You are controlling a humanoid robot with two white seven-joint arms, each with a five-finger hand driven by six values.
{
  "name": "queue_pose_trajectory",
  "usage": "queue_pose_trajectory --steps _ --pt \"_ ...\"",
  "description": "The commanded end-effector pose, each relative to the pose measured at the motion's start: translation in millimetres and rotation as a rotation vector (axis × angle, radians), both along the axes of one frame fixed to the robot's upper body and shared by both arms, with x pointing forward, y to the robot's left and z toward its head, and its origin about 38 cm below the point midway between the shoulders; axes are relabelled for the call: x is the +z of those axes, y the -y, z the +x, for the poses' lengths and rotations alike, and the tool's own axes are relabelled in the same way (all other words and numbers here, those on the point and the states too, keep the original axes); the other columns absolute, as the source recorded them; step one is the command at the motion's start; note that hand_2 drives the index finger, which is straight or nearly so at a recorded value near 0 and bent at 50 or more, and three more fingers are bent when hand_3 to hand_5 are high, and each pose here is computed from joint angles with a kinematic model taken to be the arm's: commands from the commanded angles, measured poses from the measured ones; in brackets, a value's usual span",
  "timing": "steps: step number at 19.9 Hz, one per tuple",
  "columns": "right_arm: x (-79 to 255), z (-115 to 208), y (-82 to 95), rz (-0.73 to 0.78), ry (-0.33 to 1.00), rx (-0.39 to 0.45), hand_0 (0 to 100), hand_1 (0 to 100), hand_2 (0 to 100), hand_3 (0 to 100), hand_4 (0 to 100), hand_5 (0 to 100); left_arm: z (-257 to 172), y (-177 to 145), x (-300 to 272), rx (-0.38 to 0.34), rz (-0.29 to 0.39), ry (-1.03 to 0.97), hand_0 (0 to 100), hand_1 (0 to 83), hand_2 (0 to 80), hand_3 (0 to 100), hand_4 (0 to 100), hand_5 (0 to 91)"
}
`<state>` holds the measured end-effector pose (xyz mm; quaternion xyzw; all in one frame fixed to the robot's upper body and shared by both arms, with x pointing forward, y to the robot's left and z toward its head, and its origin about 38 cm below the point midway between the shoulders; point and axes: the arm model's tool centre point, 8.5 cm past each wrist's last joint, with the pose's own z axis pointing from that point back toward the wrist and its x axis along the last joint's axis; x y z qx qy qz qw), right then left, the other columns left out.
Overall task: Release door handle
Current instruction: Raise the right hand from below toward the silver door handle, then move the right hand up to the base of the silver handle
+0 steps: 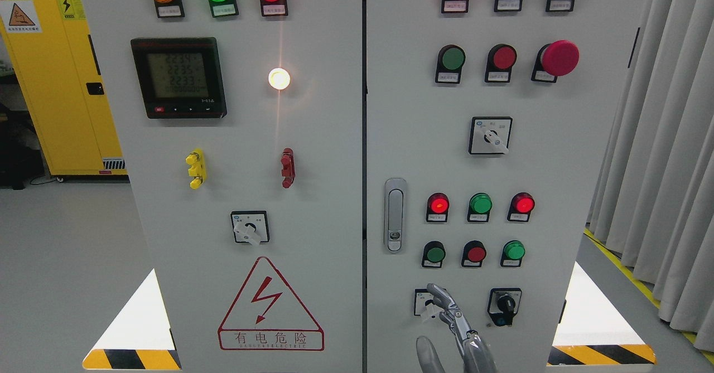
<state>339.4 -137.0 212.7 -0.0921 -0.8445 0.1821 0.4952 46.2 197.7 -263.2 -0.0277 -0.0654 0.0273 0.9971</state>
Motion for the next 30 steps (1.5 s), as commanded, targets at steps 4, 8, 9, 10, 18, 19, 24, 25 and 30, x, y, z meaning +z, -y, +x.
queue_pose_trajectory --steps 4,8,9,10,18,19,24,25,30 --pt "15 7 -13.2 -0.297 0.137 -0.198 53 39 0 100 100 100 0 0 0 0.0 0.0 0.001 12 55.6 0.0 0 0 0.0" --pt "20 18 -25.8 -0.473 0.205 -0.266 52 38 0 100 100 100 0 0 0 0.0 0.0 0.001 12 55.6 0.0 0 0 0.0" --pt "21 18 -28.0 -0.495 0.203 -0.265 52 38 0 100 100 100 0 0 0 0.0 0.0 0.001 12 55.6 0.0 0 0 0.0" --pt "21 18 -28.3 -0.522 0.208 -0.272 53 38 0 100 100 100 0 0 0 0.0 0.0 0.001 12 55.6 0.0 0 0 0.0" --pt "32 32 -39.3 -0.658 0.28 -0.374 58 35 0 100 100 100 0 0 0 0.0 0.0 0.001 12 55.6 0.0 0 0 0.0" --pt "29 34 -40.0 -0.679 0.277 -0.381 61 34 0 100 100 100 0 0 0 0.0 0.0 0.001 12 55.6 0.0 0 0 0.0" --pt "33 43 -43.4 -0.699 0.273 -0.418 65 33 0 100 100 100 0 0 0 0.0 0.0 0.001 12 55.6 0.0 0 0 0.0" --pt "32 44 -44.6 -0.718 0.276 -0.424 65 33 0 100 100 100 0 0 0 0.0 0.0 0.001 12 55.6 0.0 0 0 0.0" --pt "31 47 -46.2 -0.753 0.27 -0.461 66 33 0 100 100 100 0 0 0 0.0 0.0 0.001 12 55.6 0.0 0 0 0.0"
